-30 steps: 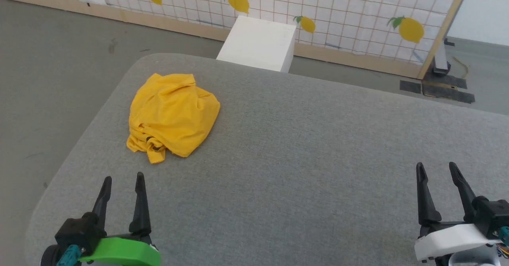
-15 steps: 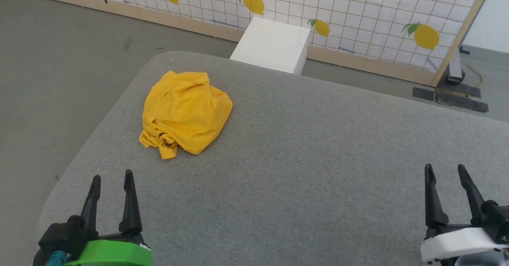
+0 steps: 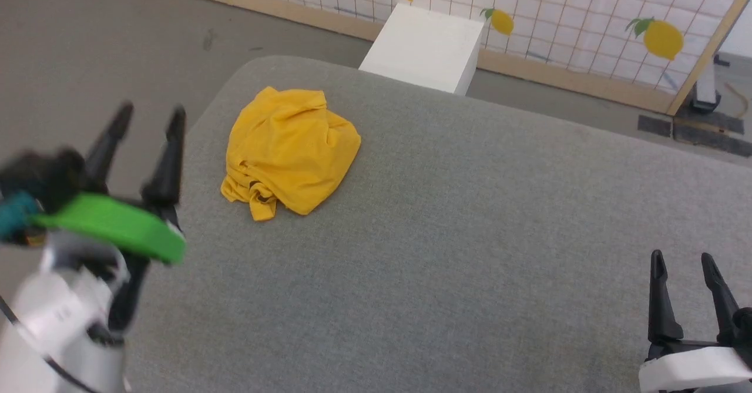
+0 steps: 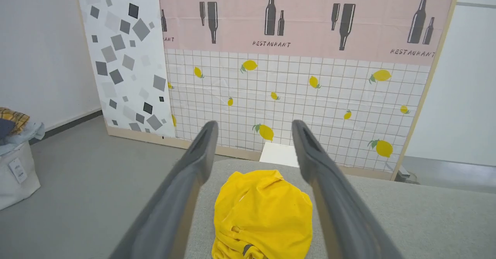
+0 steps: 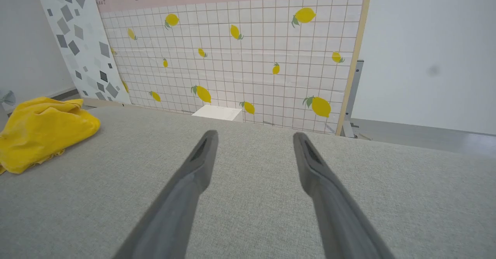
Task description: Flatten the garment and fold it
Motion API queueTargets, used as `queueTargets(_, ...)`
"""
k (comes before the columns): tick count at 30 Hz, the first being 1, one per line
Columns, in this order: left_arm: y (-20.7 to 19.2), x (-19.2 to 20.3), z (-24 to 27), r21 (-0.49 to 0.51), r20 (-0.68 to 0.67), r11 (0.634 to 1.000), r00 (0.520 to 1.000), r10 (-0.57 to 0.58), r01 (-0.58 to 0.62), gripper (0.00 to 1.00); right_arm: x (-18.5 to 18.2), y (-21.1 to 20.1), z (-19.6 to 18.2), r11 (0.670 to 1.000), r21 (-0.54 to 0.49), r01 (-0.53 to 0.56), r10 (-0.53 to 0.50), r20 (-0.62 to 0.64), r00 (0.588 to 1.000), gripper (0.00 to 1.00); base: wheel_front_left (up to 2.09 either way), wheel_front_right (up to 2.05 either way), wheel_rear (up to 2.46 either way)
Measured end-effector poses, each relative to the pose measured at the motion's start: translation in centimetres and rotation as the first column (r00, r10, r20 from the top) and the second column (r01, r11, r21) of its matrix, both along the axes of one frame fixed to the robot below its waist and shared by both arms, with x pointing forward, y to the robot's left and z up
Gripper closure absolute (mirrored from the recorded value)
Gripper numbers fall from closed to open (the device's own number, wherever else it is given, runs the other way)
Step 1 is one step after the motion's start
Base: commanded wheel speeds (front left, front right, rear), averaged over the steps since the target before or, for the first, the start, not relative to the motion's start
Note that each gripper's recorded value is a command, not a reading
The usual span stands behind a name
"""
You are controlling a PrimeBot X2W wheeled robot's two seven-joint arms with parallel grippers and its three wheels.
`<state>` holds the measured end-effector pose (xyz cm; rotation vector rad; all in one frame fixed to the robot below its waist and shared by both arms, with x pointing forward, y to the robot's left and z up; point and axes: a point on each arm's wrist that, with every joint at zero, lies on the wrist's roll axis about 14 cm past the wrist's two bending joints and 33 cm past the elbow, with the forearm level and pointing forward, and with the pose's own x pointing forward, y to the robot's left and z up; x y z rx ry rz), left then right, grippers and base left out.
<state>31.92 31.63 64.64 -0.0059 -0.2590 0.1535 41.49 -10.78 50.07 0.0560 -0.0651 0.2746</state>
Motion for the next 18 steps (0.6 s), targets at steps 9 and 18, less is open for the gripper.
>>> queueTargets(9, 3.8, 7.0, -0.1, -0.128, -0.207, 0.992, 0.978, -0.035, 0.008, 0.0, 1.0, -0.6, -1.4, 1.0, -0.015, 0.02, -0.02, -0.025, 0.999, 0.0, 0.0, 0.0, 0.0)
queueTargets(18, 5.1, 13.2, -5.3, -0.199, -0.48, 0.98, 0.874, -0.082, -0.017, 0.0, 2.1, -3.5, -2.9, 0.994, -0.05, 0.102, -0.104, -0.043, 0.994, 0.0, 0.0, 0.0, 0.0)
